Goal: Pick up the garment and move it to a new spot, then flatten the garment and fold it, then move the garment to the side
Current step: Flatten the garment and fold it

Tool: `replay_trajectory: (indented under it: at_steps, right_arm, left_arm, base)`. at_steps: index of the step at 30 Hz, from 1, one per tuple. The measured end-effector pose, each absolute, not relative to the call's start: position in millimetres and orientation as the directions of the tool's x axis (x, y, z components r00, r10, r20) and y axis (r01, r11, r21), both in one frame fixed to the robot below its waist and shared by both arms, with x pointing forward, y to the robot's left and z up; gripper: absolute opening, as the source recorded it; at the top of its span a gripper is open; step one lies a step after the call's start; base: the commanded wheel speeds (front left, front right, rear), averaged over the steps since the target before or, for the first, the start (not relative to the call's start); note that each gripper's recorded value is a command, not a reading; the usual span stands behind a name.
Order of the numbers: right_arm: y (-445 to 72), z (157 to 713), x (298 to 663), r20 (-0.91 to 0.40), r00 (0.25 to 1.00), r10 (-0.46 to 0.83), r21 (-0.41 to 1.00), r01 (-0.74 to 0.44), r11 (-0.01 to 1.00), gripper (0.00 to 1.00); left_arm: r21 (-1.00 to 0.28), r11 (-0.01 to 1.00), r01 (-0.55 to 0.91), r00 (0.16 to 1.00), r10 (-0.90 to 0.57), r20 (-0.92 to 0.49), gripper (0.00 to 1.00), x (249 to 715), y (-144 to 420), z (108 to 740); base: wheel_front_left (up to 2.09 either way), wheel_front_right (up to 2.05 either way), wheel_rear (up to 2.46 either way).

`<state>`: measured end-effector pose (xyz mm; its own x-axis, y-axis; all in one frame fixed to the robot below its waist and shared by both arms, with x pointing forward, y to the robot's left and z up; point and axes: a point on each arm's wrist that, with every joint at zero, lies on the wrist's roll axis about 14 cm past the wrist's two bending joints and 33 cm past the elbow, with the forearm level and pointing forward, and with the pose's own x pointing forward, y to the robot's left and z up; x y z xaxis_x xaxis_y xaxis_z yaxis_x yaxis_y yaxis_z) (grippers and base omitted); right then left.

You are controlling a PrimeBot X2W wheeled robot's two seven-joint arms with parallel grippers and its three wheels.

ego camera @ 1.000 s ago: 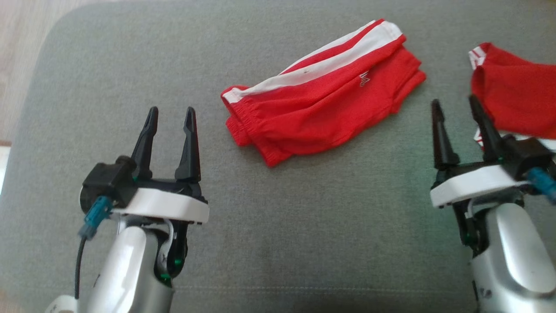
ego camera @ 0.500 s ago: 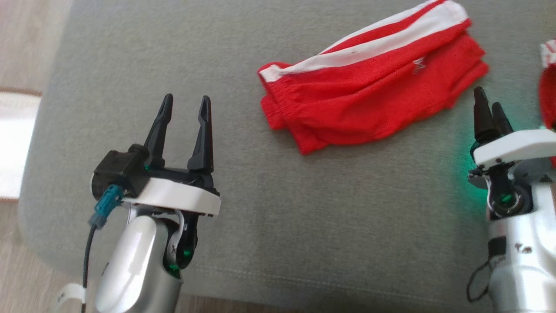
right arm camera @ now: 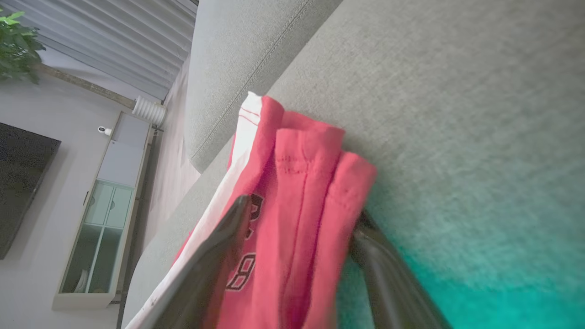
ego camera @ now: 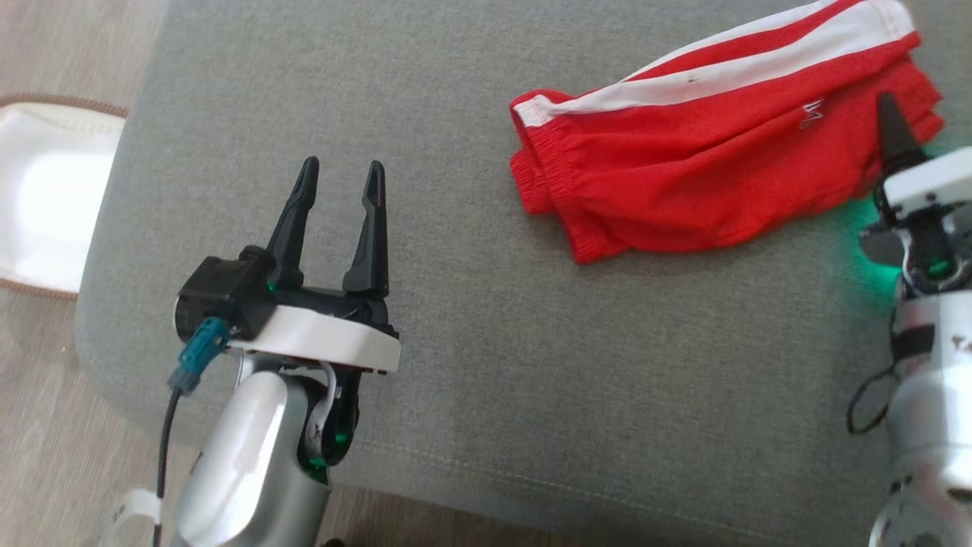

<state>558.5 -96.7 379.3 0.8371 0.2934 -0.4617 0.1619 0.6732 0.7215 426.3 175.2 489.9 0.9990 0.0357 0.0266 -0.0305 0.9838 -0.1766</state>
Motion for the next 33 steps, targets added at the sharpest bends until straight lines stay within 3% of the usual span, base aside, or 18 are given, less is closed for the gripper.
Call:
replay_trajectory:
  at_steps: [9,10,11,20,33]
  right_arm:
    - [-79,375,585,-0.509,0.799,0.321,0.676,0.141,0.723,1.00]
    - [-79,375,587,-0.511,0.799,0.316,0.668,0.138,0.732,0.66]
    - [-79,376,589,-0.510,0.802,0.309,0.662,0.137,0.737,0.00]
    - [-95,393,579,-0.440,0.865,0.241,0.706,0.168,0.688,0.00]
    - [-172,392,490,-0.376,0.927,0.008,0.742,0.296,0.601,0.00]
  left_arm:
    - [-0.173,0.984,-0.040,0.999,0.044,0.018,1.00,432,178,487]
    - [-0.174,0.984,-0.037,0.999,0.041,0.017,1.00,432,176,486]
    - [-0.174,0.984,-0.038,0.999,0.041,0.016,1.00,432,176,485]
    - [-0.193,0.981,0.005,0.999,0.002,0.036,1.00,439,161,491]
    - [-0.216,0.964,0.155,0.986,-0.137,0.094,1.00,438,111,510]
  base:
    - [0.00,0.00,0.00]
    - [0.00,0.00,0.00]
    - [0.00,0.00,0.00]
    - [0.00,0.00,0.00]
    - [0.00,0.00,0.00]
